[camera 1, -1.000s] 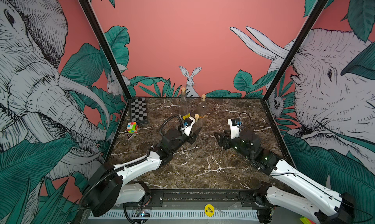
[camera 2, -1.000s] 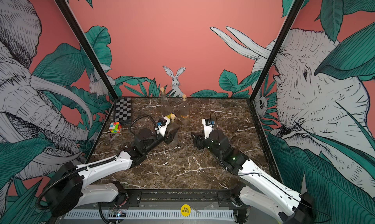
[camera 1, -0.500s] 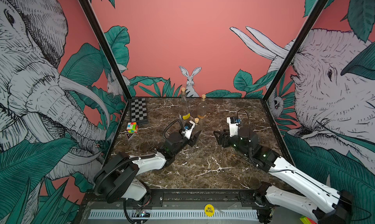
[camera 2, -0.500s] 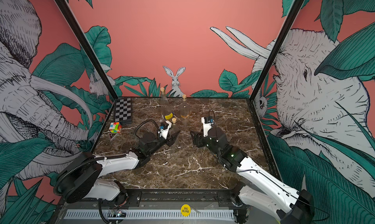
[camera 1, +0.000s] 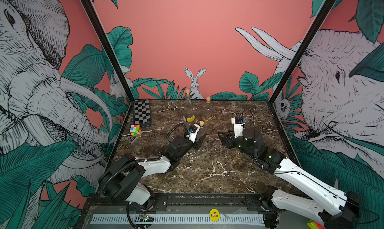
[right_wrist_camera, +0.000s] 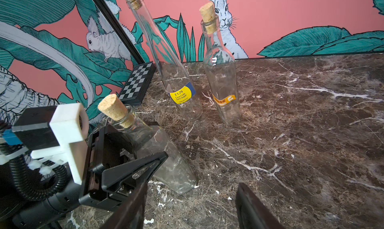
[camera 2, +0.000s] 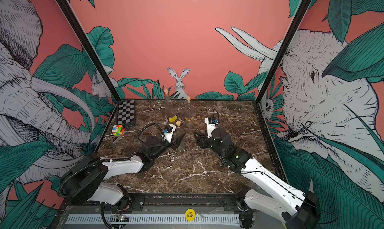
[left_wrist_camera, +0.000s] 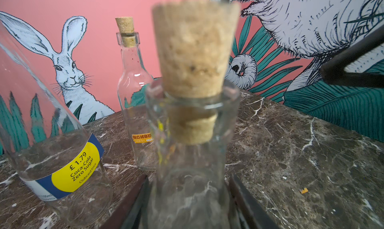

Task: Remove the label from the bottle
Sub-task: Place the bottle at the center of the board.

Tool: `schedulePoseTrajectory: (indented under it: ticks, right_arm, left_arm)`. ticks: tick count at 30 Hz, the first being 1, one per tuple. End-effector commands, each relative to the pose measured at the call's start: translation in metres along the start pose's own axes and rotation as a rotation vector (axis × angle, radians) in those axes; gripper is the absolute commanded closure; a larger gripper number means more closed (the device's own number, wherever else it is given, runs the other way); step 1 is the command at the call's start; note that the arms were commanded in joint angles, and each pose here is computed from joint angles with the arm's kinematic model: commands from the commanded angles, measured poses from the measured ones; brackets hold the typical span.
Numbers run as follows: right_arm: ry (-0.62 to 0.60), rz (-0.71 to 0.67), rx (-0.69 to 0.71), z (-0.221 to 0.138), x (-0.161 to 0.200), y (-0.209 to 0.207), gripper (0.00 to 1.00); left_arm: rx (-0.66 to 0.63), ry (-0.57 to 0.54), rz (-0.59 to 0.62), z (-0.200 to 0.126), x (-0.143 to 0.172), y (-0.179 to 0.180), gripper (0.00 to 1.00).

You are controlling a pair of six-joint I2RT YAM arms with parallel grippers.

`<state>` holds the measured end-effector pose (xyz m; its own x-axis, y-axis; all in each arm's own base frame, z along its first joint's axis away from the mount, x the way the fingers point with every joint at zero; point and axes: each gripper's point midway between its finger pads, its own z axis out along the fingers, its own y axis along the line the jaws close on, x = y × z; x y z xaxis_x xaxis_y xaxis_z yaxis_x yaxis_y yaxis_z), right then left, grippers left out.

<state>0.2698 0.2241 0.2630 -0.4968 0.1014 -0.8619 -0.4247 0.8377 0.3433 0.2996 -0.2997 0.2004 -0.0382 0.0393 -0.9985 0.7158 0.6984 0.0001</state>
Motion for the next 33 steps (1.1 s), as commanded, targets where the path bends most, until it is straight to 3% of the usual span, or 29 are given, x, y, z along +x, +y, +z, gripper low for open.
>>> schedulePoseTrajectory:
  ticks: [1, 13, 15, 21, 24, 33]
  right_arm:
    - [-0.047, 0.020, -0.021, -0.005, -0.017, 0.006, 0.34]
    - [-0.049, -0.001, -0.028, -0.012, -0.019, 0.006, 0.18]
    - [-0.050, -0.011, -0.038, -0.014, -0.021, 0.009, 0.15]
    - [-0.029, -0.101, -0.116, -0.020, -0.027, 0.027, 0.08]
    - [-0.017, -0.171, -0.175, -0.029, -0.037, 0.041, 0.06]
    - [-0.007, -0.294, -0.326, -0.056, -0.073, 0.083, 0.01]
  left_arm:
    - [0.011, -0.106, 0.030, -0.010, -0.035, -0.001, 0.41]
    - [-0.001, -0.080, 0.066, -0.017, -0.038, 0.000, 0.27]
    - [-0.002, -0.087, 0.067, -0.020, -0.042, 0.000, 0.21]
    - [0.017, -0.098, 0.102, -0.030, -0.059, -0.004, 0.13]
    - [0.026, -0.110, 0.102, -0.043, -0.076, -0.005, 0.01]
    - [0.039, -0.079, 0.149, -0.122, -0.131, -0.009, 0.01]
